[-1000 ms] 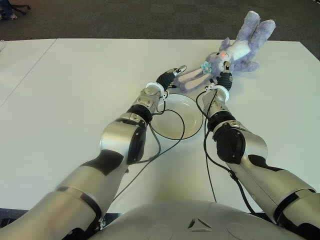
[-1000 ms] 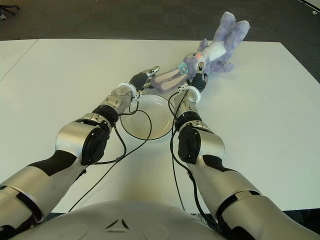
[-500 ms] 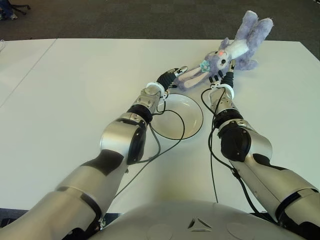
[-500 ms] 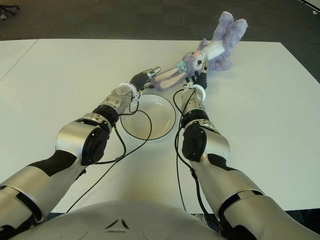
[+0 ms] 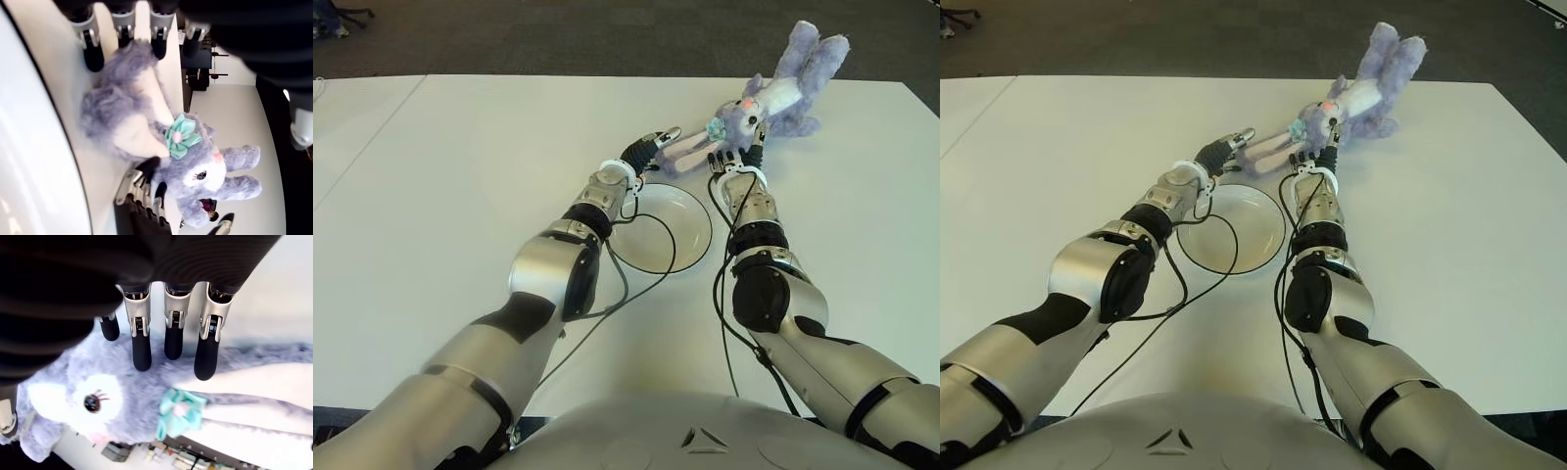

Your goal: Put the doll into the plate.

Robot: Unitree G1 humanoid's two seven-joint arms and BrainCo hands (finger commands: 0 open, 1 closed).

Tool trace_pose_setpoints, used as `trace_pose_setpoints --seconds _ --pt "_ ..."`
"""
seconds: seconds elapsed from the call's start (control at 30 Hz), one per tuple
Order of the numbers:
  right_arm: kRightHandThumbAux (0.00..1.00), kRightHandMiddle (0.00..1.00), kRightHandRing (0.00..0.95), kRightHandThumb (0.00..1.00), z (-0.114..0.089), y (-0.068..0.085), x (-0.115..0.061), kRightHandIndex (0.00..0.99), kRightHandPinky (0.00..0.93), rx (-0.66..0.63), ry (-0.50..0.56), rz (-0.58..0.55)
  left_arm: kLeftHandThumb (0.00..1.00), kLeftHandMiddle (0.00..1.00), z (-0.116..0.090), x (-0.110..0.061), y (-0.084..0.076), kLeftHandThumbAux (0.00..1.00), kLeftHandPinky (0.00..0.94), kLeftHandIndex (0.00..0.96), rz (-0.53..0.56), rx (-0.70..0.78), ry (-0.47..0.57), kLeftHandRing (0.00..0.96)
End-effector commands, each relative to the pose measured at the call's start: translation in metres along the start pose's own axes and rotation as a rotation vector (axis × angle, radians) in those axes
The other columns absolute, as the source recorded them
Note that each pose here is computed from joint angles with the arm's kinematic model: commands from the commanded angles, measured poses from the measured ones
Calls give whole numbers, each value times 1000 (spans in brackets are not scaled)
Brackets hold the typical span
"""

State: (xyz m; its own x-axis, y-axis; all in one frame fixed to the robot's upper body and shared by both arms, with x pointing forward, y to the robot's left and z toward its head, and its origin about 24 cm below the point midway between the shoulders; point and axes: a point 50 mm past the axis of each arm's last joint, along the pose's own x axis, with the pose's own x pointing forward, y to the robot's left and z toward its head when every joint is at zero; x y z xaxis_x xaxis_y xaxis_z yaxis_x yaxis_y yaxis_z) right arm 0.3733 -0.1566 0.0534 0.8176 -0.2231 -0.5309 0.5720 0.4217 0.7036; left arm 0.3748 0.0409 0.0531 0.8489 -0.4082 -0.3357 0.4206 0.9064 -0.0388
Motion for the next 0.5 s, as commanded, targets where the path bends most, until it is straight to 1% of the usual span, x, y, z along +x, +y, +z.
trace_pose_setpoints --seconds 0.03,0.23,0.5 --pt "473 0 0 154 -30 -20 -9 0 0 24 102 -88 0 0 4 3 -15 393 0 0 -40 4 0 0" --pt "466 0 0 158 -30 -16 -22 0 0 34 107 -101 0 0 5 3 -14 402 0 0 -38 6 -1 0" --pt "467 0 0 160 -30 -17 -31 0 0 33 107 -113 0 0 5 3 -14 410 0 0 -37 8 -6 0"
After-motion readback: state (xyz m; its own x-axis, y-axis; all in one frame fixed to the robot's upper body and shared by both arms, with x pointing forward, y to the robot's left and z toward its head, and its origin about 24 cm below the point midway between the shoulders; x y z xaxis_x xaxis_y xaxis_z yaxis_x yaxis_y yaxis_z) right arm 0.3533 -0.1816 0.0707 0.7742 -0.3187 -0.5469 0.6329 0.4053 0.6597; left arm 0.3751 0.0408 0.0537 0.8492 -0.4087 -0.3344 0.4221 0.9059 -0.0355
